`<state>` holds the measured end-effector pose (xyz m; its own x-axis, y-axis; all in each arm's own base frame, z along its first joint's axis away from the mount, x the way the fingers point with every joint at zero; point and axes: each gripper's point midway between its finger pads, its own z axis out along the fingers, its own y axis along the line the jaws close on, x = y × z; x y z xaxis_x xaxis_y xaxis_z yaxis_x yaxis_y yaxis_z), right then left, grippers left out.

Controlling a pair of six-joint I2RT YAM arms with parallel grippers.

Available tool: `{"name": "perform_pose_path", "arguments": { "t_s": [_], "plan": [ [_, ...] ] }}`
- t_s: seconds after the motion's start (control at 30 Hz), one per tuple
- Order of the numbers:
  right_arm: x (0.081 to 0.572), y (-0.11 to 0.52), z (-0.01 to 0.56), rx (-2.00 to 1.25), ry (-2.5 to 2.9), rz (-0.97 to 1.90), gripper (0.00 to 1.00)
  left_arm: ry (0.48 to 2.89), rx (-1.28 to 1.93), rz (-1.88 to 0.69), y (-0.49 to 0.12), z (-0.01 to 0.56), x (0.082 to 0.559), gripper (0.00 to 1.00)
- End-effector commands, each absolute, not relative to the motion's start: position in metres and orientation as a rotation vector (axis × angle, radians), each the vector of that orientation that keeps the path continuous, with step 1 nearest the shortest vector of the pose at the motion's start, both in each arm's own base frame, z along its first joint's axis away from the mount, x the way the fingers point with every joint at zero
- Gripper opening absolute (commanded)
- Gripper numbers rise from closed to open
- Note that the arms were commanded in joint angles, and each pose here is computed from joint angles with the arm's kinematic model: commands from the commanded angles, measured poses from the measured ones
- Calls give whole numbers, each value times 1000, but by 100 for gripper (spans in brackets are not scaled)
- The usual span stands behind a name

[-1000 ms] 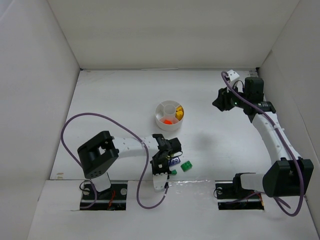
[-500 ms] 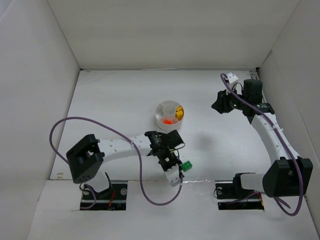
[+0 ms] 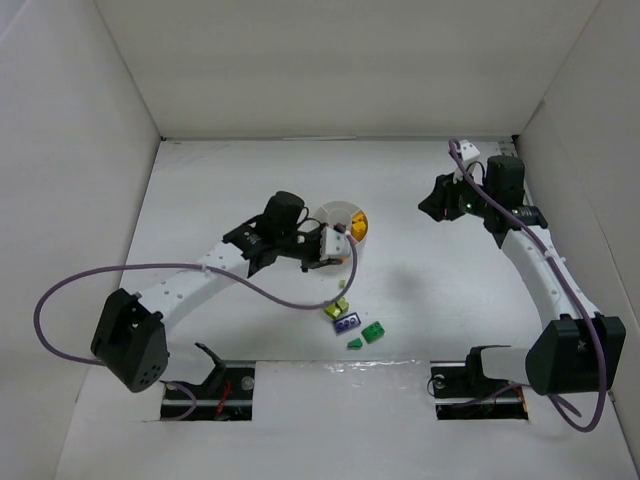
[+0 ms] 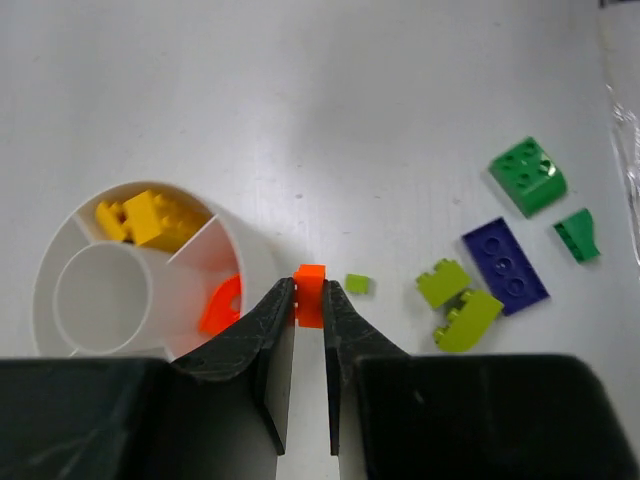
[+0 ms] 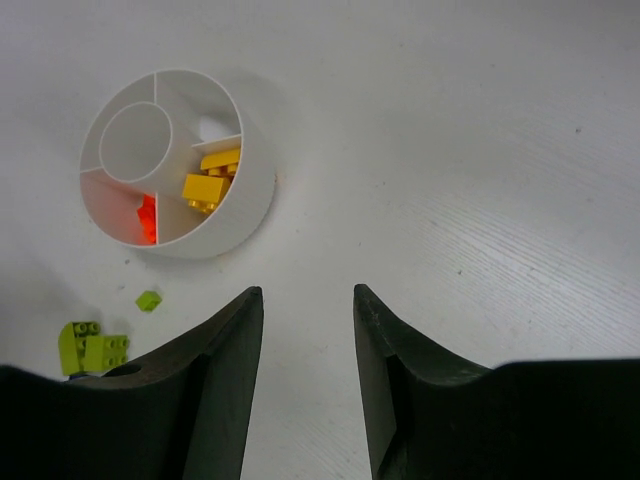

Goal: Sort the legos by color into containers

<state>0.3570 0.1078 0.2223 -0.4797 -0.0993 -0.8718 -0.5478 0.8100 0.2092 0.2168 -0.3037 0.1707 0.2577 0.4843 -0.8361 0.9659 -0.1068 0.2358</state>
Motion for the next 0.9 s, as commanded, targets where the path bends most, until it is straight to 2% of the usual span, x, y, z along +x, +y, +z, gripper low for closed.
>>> {"name": "perform_pose_path", "arguments": {
  "t_s": [0.0, 0.23, 0.87],
  "plan": [
    [370, 112, 243, -440, 1955, 587, 47, 1438, 1453, -802, -310, 205, 259, 4],
    [373, 112, 248, -442, 1944, 584, 49, 1461, 1375, -754, -313, 212, 294, 4],
    [375, 109, 241, -429, 1963, 583, 51, 1511, 1423, -706, -316, 183, 321, 4]
  ]
}}
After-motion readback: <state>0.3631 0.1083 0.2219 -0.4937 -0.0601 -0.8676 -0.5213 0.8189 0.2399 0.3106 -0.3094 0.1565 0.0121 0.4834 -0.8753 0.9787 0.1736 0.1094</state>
